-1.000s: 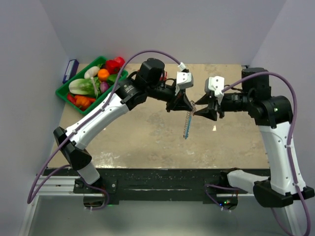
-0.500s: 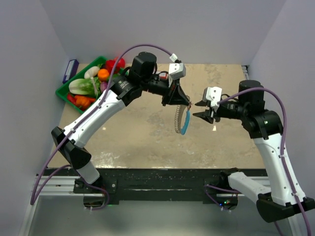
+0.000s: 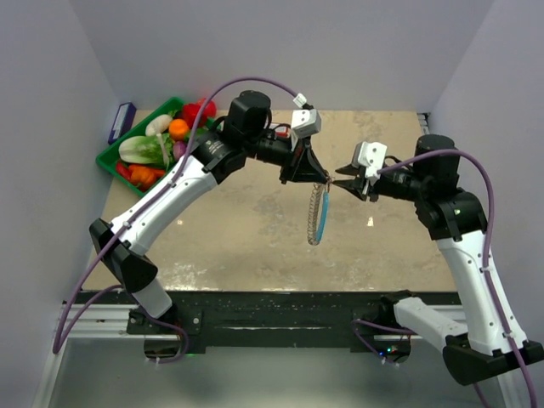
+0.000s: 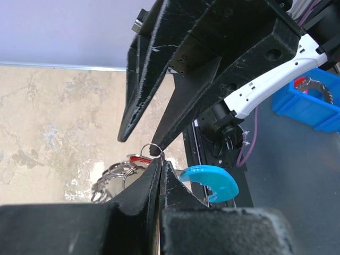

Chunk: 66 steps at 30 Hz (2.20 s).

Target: Remove the keys from the keyring

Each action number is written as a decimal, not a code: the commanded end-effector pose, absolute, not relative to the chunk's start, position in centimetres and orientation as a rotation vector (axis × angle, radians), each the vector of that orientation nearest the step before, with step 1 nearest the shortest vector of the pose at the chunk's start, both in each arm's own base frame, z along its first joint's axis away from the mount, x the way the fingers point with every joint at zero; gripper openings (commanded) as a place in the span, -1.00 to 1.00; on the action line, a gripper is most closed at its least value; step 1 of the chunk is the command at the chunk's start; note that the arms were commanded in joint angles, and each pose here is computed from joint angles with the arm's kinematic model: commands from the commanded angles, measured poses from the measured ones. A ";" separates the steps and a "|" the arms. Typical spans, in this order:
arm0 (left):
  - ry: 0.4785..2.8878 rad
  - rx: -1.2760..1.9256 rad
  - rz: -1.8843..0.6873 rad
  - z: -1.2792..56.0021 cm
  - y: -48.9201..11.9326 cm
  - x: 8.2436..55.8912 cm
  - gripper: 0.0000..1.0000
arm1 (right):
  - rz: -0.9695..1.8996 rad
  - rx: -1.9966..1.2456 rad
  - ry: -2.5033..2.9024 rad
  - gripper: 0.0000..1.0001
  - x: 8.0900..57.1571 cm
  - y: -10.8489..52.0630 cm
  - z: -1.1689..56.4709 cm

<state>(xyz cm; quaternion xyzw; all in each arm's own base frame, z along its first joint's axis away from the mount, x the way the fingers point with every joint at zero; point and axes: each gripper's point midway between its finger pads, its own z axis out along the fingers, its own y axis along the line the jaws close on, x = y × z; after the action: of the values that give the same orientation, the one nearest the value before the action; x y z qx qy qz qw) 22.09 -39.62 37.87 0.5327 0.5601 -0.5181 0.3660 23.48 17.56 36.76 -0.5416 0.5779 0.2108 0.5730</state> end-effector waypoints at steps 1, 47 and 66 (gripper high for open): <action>1.339 1.346 -1.330 40.6 -39.0 22.0 -1.00 | 0.493 -1.275 1.285 -0.43 22.7 17.8 38.5; 1.360 1.316 -1.377 41.0 -39.3 22.3 -1.00 | 0.625 -1.327 1.285 -1.00 21.8 21.1 35.6; 1.352 1.315 -1.357 41.2 -38.8 22.2 -1.00 | 0.517 -1.330 1.282 -0.29 19.5 18.9 38.5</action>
<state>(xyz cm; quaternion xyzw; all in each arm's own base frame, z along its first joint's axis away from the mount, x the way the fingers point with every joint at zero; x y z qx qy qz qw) 22.78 -39.14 38.56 0.5091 0.5710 -0.5333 0.3610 21.11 19.86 35.78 -0.5631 0.5668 0.2464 0.5486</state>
